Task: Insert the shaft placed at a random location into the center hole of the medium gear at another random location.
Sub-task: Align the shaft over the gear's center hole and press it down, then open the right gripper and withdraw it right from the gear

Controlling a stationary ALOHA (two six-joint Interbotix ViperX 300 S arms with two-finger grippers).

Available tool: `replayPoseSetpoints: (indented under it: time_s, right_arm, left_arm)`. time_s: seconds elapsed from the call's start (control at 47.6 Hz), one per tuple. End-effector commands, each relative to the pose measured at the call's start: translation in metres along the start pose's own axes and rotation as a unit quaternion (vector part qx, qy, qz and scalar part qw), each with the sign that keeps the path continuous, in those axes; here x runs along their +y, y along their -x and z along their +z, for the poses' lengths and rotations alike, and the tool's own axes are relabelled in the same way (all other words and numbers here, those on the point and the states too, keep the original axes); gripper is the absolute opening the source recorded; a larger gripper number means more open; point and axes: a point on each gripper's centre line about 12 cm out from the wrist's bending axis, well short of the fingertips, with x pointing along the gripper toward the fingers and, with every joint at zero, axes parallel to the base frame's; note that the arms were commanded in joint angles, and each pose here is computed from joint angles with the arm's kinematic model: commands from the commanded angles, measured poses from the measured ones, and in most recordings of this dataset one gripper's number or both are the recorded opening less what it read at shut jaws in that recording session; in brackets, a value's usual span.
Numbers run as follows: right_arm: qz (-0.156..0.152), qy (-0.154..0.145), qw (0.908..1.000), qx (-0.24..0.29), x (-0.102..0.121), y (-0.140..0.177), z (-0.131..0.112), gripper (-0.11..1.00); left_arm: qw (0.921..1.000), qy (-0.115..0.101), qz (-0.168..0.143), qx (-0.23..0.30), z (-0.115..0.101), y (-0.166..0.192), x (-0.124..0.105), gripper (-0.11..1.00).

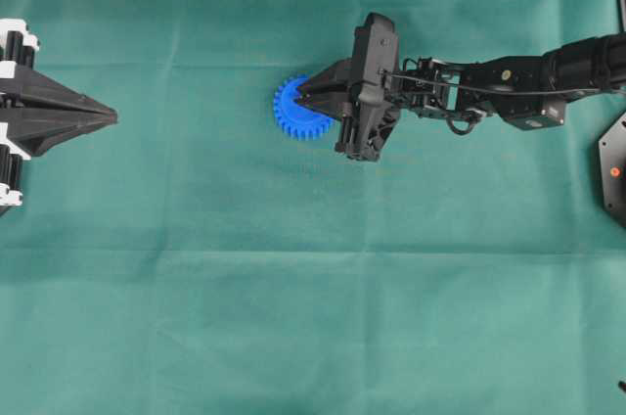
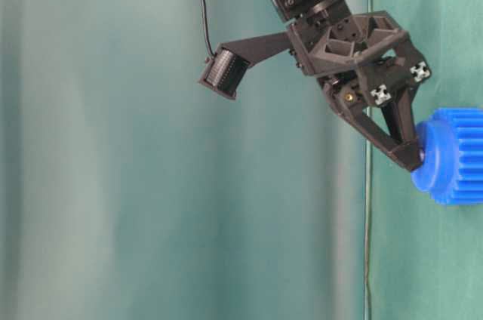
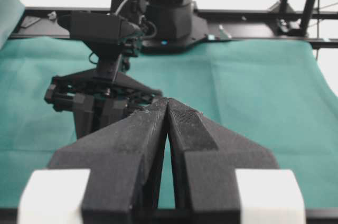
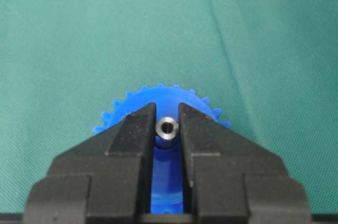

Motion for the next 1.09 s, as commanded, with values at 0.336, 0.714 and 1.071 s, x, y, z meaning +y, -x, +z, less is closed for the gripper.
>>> replayPoseSetpoints:
  time_s: [0.336, 0.714, 1.071]
  right_arm:
    - [0.000, 0.001, 0.9999, -0.013, 0.001, 0.001, 0.010, 0.14]
    - [0.001, 0.002, 0.9998, -0.018, 0.001, 0.001, 0.012, 0.54]
    - [0.002, 0.004, 0.9990, -0.045, 0.002, 0.021, 0.038, 0.75]
  left_arm:
    - [1.0000, 0.000, -0.001, -0.005, 0.004, -0.002, 0.000, 0.00]
    - [1.0000, -0.001, -0.002, -0.005, 0.004, -0.002, -0.001, 0.00]
    - [1.0000, 0.000, -0.001, -0.005, 0.004, -0.002, 0.000, 0.00]
